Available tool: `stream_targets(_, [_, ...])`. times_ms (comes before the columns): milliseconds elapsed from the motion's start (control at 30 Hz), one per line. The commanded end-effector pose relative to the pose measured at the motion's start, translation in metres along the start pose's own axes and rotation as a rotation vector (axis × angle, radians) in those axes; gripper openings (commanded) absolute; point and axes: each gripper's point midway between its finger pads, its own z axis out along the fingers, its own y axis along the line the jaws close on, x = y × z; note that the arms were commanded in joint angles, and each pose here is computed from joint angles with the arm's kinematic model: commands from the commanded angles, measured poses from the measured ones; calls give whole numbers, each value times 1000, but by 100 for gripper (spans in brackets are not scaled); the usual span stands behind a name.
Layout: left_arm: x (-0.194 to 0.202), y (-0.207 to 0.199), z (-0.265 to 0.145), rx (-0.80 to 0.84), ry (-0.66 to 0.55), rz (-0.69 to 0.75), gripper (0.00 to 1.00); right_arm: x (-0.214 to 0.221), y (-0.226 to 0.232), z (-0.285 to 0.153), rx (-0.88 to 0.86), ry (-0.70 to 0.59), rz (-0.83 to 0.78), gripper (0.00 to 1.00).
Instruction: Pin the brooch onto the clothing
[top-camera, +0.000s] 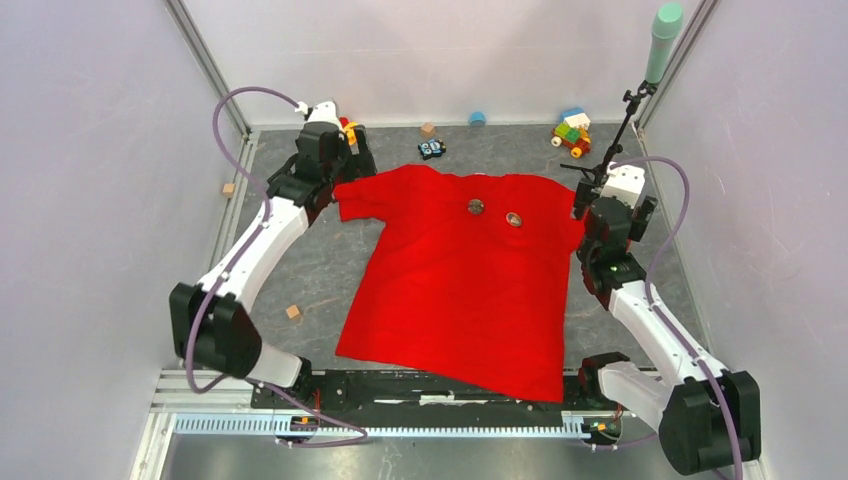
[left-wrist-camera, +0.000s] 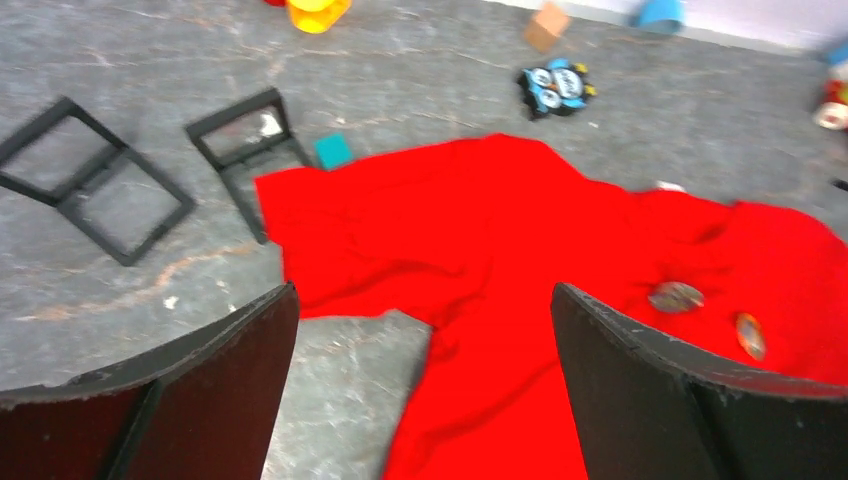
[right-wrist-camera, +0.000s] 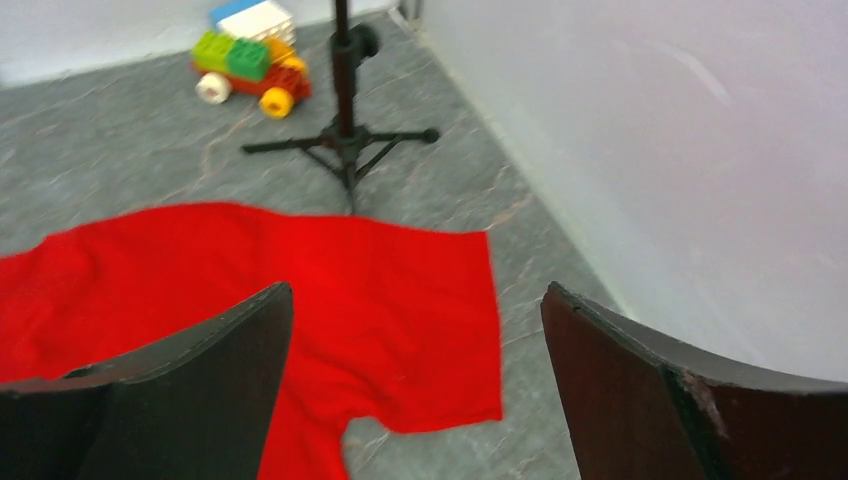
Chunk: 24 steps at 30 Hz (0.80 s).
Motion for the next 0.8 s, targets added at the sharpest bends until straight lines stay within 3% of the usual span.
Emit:
stream_targets(0, [26, -37, -33, 197, 52, -100, 100, 19, 31, -19, -211, 100, 86, 98])
stream_targets(233, [129, -49, -48, 293, 264, -159, 100, 93, 70, -61, -494, 321, 125, 98])
stream_targets(367, [176, -51, -53, 346, 345, -213, 100, 126, 80, -78, -573, 400, 153, 98])
stream_targets(567, [217, -52, -59, 394, 397, -275, 100, 163, 93, -95, -657, 492, 193, 98])
stream_targets(767, [245, -26, -58, 291, 417, -276, 100, 203, 84, -109, -635, 595, 180, 98])
